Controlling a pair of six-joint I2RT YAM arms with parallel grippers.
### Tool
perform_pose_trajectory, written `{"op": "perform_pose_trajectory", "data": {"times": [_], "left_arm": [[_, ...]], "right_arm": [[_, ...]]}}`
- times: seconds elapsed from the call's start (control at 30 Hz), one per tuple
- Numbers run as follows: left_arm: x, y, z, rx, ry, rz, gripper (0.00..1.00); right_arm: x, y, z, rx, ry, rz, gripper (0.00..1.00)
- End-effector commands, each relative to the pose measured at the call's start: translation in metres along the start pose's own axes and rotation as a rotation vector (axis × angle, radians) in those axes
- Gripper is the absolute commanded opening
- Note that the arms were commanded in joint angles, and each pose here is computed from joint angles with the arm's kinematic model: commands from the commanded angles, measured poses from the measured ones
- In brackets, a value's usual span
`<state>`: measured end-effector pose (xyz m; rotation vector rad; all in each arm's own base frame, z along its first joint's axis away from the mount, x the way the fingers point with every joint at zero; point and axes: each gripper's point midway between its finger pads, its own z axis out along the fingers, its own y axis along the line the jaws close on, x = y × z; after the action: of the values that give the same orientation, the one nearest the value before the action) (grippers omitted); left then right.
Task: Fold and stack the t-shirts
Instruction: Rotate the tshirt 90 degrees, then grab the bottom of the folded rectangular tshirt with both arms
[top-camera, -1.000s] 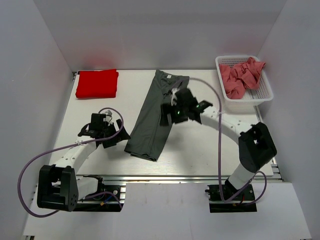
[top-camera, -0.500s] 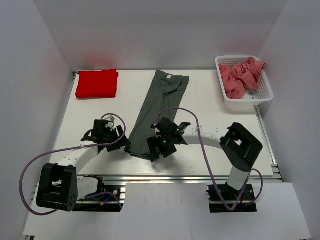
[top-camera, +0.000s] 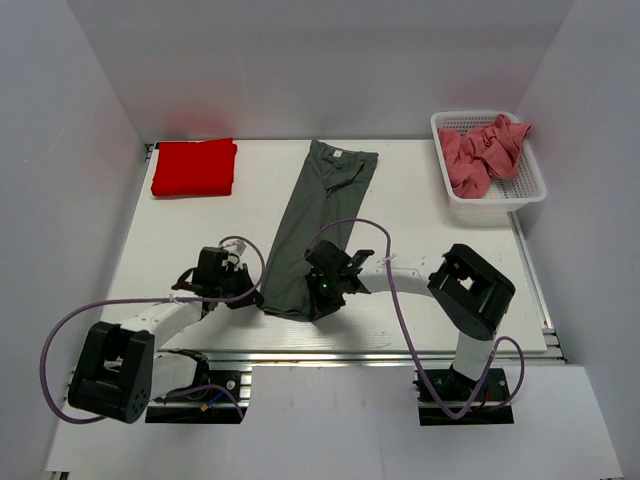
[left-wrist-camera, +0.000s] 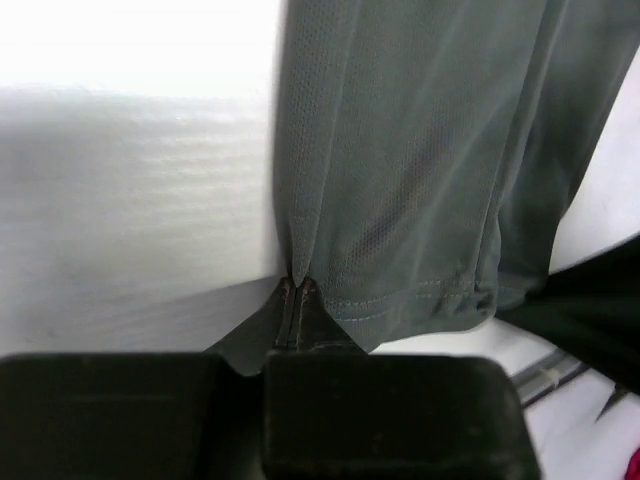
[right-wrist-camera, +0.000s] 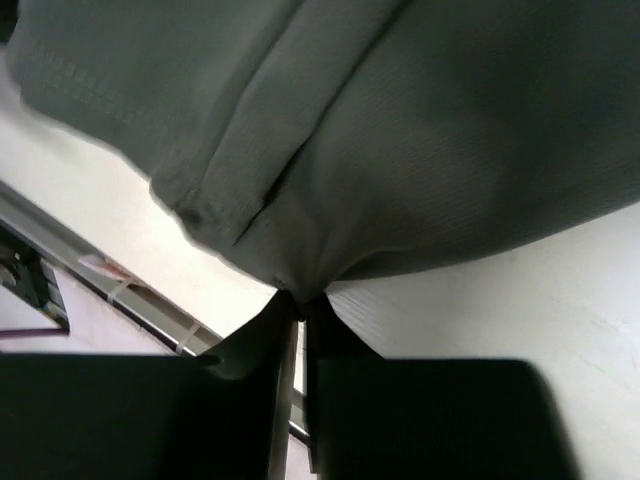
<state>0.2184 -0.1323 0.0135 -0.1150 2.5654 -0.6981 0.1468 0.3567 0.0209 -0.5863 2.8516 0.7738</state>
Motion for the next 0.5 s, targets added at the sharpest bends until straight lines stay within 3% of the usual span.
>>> {"op": "perform_pose_trajectory", "data": {"times": [0.0, 0.03, 0.47], "left_arm": [[0.034, -0.002, -0.004, 0.021, 0.094, -0.01, 0.0], [0.038, -0.006, -0.005, 0.039, 0.101, -0.011, 0.0], [0.061, -0.061, -0.032, 0.297, 0.151, 0.086, 0.0]], "right_arm": [[-0.003, -0.005, -0.007, 0.037, -0.051, 0.035, 0.05], [0.003, -0.014, -0.007, 0.061, -0.046, 0.04, 0.0], [0.027, -0.027, -0.053, 0.075, -0.077, -0.043, 0.0]]}}
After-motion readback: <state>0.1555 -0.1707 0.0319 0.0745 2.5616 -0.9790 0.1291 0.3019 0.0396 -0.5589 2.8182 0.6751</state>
